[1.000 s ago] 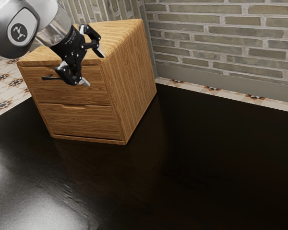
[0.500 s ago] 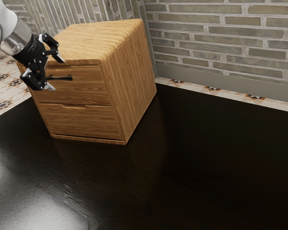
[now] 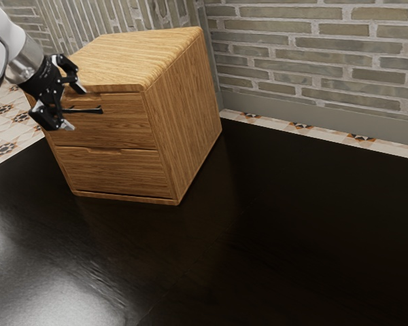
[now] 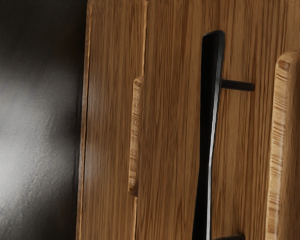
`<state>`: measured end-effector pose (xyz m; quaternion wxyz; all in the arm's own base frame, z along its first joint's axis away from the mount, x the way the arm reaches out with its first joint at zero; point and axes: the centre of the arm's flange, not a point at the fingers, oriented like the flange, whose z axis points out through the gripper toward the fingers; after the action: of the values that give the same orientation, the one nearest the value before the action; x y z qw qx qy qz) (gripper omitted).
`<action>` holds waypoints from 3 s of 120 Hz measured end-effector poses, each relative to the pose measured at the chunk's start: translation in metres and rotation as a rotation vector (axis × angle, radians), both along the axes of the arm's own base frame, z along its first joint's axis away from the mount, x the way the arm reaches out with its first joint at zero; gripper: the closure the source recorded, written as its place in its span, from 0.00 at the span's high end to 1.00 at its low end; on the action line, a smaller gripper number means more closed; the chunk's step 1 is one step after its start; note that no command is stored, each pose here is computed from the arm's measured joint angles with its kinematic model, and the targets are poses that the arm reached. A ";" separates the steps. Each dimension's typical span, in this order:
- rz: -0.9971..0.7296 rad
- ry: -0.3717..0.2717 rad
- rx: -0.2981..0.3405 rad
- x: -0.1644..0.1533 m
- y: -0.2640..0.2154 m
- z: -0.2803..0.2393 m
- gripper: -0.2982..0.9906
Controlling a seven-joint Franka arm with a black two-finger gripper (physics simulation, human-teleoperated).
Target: Pull the drawer handle with one arm to open the drawer
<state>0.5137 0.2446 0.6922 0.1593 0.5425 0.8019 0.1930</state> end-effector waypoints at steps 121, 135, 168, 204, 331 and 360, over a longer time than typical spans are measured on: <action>0.045 -0.012 -0.031 0.008 0.033 -0.019 0.77; 0.043 -0.020 -0.026 0.006 0.032 -0.018 0.77; 0.032 -0.022 -0.026 0.004 0.024 -0.023 0.77; 0.050 -0.023 -0.025 0.000 0.033 -0.035 0.77; 0.051 -0.041 -0.042 -0.044 0.007 -0.045 0.40; 0.057 -0.043 -0.053 -0.080 -0.006 -0.049 0.39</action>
<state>0.4333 0.2387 0.6433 0.1853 0.5110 0.8181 0.1879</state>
